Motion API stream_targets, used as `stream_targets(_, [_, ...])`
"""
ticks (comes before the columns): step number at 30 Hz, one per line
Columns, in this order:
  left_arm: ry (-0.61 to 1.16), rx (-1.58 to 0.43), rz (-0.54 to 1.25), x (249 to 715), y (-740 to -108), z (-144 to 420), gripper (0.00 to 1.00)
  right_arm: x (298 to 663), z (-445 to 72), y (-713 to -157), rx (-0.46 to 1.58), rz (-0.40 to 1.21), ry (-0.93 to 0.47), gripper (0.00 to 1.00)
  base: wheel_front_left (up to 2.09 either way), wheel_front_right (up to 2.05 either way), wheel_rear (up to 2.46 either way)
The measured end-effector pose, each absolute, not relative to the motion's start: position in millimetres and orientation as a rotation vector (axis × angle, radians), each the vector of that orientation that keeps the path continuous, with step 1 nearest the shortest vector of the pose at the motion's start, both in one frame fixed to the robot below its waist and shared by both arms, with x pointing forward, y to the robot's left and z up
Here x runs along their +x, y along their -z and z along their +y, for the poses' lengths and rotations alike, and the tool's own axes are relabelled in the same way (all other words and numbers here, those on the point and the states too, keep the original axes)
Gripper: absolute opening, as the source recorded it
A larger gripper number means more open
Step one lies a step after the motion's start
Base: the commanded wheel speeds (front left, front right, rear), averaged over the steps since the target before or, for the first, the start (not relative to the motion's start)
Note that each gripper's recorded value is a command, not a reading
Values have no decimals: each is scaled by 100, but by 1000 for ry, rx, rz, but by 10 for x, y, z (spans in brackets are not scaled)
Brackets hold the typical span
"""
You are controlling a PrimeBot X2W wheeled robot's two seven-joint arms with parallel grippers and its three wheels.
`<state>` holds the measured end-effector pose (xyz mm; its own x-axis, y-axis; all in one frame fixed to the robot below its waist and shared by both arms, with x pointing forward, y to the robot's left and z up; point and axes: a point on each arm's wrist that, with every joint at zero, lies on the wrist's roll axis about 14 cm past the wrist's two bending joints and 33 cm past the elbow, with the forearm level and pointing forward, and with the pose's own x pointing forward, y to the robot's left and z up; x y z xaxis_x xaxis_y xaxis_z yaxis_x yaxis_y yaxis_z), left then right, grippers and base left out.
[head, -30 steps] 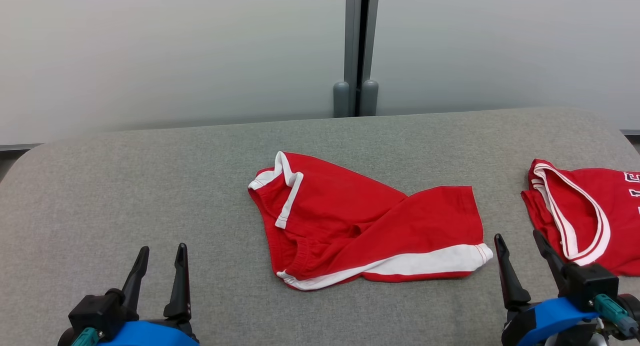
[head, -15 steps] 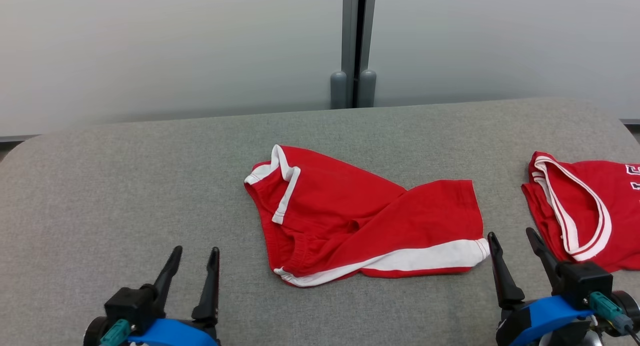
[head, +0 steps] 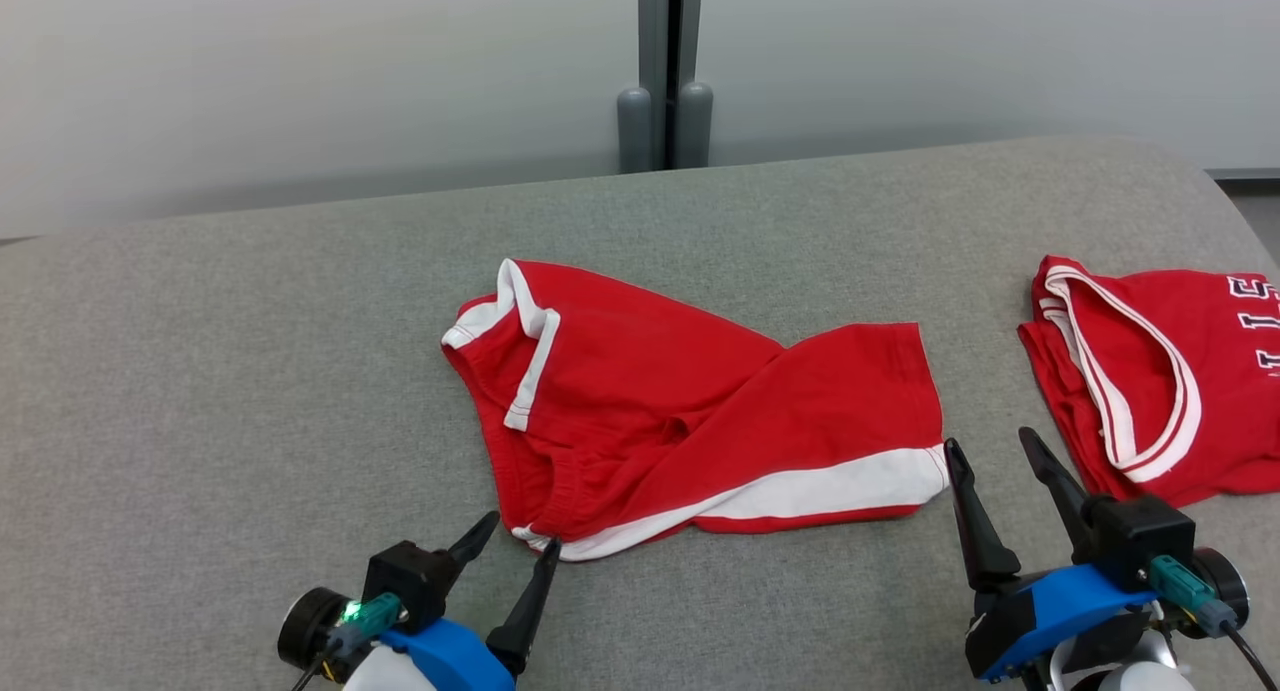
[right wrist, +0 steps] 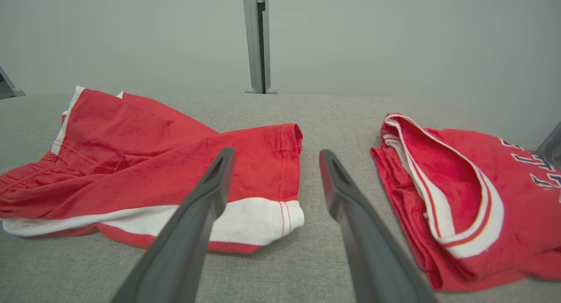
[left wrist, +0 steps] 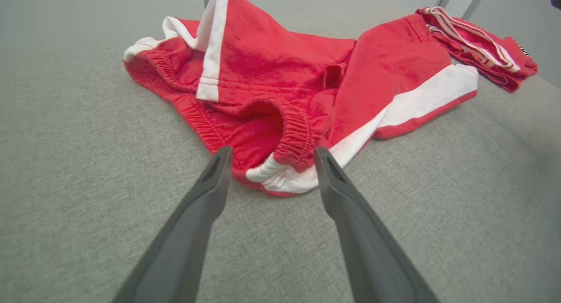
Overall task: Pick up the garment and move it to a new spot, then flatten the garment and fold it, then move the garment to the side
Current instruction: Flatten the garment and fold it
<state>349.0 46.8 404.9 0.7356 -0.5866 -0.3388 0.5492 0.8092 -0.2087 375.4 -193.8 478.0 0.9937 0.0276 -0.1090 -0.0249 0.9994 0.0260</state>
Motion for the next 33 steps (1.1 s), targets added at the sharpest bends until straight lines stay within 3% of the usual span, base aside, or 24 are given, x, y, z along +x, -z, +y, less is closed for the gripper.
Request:
stream_targets(9, [663, -52, 462, 3635, -3865, 407, 100, 3739, -1986, -4665, 26, 141, -11, 100, 0, 0, 0])
stream_targets(10, [662, -56, 469, 3643, -3850, 402, 78, 3728, -2000, -4646, 27, 148, -6, 100, 0, 0, 0])
stream_targets(11, [661, -61, 471, 3652, -3843, 398, 24, 3714, -2020, -4612, 28, 162, 0, 100, 0, 0, 0])
stream_targets(12, [660, -69, 479, 3657, -3829, 396, 0, 3698, -2034, -4564, 28, 184, 4, 100, 0, 0, 0])
stream_targets(33, [601, -175, 503, 3720, -3727, 431, 0, 4008, -1856, -3822, 80, 544, -49, 100, 0, 0, 0])
